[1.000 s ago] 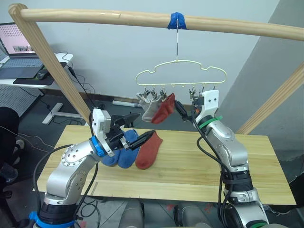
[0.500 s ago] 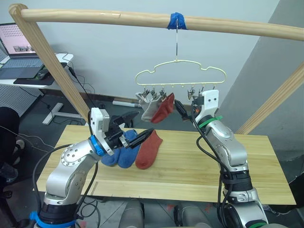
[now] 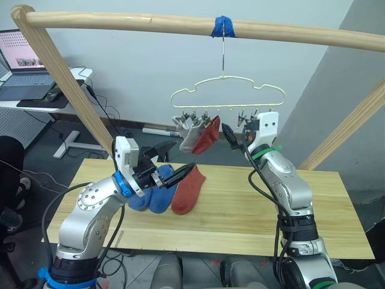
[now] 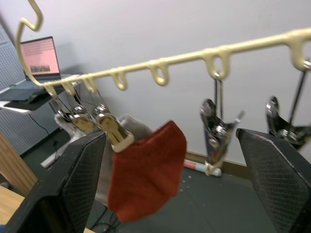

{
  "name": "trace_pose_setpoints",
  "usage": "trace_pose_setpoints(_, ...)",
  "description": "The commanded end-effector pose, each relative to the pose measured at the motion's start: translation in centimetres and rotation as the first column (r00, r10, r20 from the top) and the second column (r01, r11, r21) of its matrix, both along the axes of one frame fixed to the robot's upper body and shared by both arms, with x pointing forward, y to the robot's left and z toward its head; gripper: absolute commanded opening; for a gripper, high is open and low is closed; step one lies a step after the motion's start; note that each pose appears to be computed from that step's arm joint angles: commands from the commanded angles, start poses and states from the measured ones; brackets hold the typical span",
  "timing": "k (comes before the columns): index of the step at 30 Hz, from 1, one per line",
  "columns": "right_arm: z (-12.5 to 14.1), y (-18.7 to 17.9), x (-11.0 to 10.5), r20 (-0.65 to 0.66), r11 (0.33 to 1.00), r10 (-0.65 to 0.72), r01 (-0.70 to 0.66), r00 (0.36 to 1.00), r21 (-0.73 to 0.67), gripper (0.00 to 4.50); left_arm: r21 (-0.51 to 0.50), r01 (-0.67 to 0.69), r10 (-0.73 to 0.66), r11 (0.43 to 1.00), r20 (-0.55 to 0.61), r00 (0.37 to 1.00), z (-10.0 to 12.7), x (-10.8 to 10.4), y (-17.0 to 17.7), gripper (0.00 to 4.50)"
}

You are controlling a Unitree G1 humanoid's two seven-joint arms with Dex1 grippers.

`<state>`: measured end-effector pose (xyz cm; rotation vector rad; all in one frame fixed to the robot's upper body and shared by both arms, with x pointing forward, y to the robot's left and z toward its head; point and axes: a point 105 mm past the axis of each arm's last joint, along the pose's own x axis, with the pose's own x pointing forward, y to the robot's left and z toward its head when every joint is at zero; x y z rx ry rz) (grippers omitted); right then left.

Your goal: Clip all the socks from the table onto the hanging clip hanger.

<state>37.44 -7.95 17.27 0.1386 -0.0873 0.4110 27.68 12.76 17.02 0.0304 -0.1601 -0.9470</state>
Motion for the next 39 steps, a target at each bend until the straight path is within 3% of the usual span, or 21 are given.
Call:
trace_pose_setpoints(1, 1.9, 0.5, -0.2, 0.07, 1.0, 0.014, -0.015, 0.997, 0.026, 4.47, -0.002, 0.021, -0.02, 1.0, 0.054, 0.998, 1.0, -0.4, -0.5, 4.5)
trace_pose_setpoints(39, 2.7, 1.1, 1.5, 0.085, 0.997, -0.014, 0.008, 0.996, 0.08, 4.47, -0.006, 0.008, -0.007, 1.0, 0.06, 0.998, 1.2, -0.5, -0.6, 4.5)
